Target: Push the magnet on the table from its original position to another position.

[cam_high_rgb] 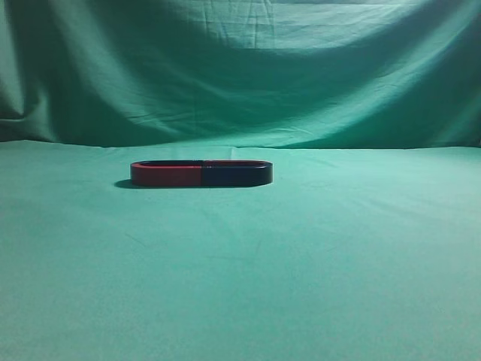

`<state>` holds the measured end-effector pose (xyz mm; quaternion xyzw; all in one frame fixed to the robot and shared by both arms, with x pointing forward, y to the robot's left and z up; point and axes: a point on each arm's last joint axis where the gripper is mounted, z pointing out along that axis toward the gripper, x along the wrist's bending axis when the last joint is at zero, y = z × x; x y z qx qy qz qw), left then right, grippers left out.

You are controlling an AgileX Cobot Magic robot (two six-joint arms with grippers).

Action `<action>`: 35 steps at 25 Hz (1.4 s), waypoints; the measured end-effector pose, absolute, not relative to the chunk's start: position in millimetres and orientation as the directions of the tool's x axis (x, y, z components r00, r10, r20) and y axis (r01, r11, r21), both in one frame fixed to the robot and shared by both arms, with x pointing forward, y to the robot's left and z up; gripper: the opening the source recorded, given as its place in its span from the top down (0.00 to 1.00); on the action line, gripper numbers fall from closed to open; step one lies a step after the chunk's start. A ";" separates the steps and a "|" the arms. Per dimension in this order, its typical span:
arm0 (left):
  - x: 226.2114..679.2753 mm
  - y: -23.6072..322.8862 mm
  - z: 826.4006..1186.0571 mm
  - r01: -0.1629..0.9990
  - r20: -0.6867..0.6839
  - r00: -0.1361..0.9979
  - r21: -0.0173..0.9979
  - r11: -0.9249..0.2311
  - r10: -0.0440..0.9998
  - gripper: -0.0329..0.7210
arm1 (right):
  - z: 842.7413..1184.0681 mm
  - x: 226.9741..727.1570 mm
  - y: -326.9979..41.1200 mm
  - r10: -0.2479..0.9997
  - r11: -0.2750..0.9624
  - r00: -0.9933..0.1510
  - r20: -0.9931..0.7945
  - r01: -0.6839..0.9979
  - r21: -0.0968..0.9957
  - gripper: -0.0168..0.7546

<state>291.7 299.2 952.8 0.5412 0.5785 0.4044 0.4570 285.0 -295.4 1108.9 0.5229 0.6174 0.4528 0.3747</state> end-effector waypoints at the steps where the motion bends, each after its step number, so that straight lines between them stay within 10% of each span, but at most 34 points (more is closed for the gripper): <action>1: 291.7 299.2 952.8 0.256 -0.091 0.004 0.963 0.087 0.996 0.46 | 1100.5 285.6 -296.1 0.988 0.035 -0.152 0.010 0.292 0.956 0.98; 9: 291.7 299.2 952.8 0.256 -0.091 0.004 0.963 0.087 0.996 0.46 | 1029.6 279.6 -302.9 1.000 -0.015 0.018 0.013 0.113 0.993 0.98; 17: 291.7 299.2 952.8 0.256 -0.091 0.004 0.963 0.087 0.996 0.46 | 951.7 290.9 -303.5 0.996 -0.068 0.067 0.051 0.280 0.958 0.98; 35: 291.7 299.2 952.8 0.256 -0.091 0.004 0.963 0.087 0.996 0.46 | 944.9 290.7 -302.0 0.994 -0.108 0.065 0.092 0.308 0.945 0.98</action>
